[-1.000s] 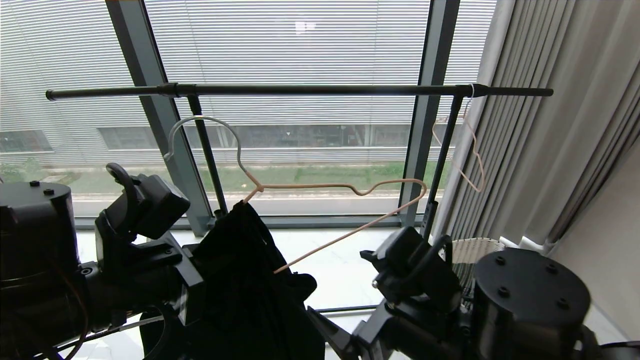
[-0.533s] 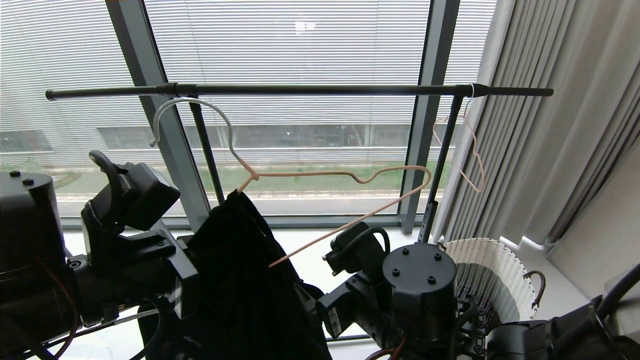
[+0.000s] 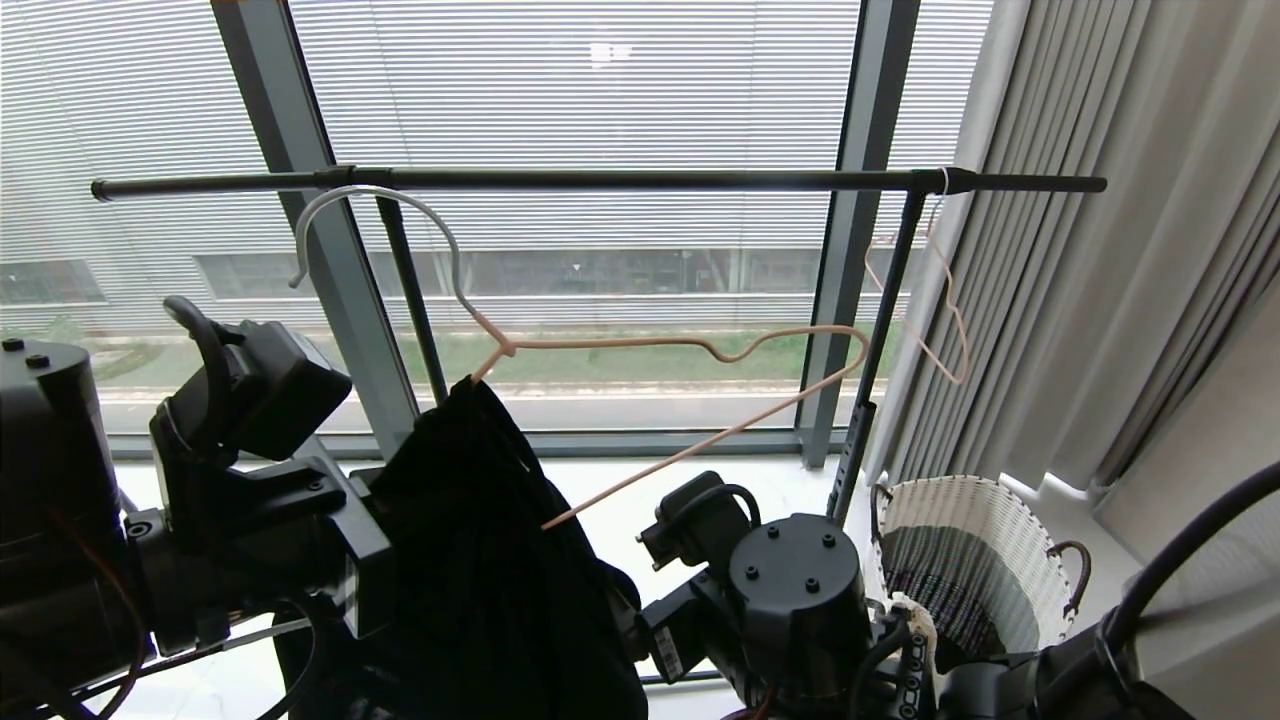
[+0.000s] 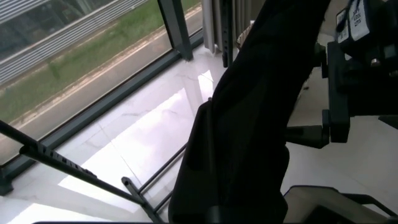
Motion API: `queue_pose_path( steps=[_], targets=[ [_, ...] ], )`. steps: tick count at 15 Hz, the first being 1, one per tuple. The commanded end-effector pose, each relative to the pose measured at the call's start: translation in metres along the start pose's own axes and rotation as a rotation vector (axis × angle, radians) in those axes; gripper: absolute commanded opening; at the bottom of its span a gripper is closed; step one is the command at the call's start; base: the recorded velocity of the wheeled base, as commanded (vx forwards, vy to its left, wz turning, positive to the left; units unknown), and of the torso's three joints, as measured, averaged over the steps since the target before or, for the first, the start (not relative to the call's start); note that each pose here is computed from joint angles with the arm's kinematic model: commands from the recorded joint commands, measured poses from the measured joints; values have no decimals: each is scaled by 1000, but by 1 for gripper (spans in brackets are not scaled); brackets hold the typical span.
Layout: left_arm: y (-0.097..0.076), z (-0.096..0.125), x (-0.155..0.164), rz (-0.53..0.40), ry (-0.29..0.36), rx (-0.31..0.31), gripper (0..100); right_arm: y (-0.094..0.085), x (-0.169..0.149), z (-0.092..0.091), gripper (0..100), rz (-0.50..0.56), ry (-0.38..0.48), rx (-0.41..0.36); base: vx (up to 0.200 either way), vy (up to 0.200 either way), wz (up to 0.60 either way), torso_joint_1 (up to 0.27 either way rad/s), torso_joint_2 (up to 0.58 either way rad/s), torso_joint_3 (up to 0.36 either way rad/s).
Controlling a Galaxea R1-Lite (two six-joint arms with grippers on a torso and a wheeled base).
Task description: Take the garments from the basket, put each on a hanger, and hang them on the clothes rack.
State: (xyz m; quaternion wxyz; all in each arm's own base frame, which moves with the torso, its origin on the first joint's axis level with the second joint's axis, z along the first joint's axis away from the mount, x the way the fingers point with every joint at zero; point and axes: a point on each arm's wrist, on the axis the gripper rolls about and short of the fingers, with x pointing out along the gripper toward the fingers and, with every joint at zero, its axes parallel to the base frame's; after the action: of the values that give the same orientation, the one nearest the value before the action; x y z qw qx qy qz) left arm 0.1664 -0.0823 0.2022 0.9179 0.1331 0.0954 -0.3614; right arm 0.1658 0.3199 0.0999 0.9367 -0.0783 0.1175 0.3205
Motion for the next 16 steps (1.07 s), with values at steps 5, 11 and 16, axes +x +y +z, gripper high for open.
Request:
queue_pose_path(
  steps=[5, 11, 16],
  targets=[
    [0, -1, -1, 23, 8, -2, 0, -32, 15, -7, 100, -179, 26, 7, 0, 0, 0, 0, 0, 0],
    [0, -16, 4, 77, 87, -14, 0, -108, -5, 6, 100, -394, 20, 48, 0, 0, 0, 0, 0, 0],
    [-5, -36, 3, 54, 163, 80, 0, -138, -19, 25, 100, -473, -37, 80, 0, 0, 0, 0, 0, 0]
  ],
)
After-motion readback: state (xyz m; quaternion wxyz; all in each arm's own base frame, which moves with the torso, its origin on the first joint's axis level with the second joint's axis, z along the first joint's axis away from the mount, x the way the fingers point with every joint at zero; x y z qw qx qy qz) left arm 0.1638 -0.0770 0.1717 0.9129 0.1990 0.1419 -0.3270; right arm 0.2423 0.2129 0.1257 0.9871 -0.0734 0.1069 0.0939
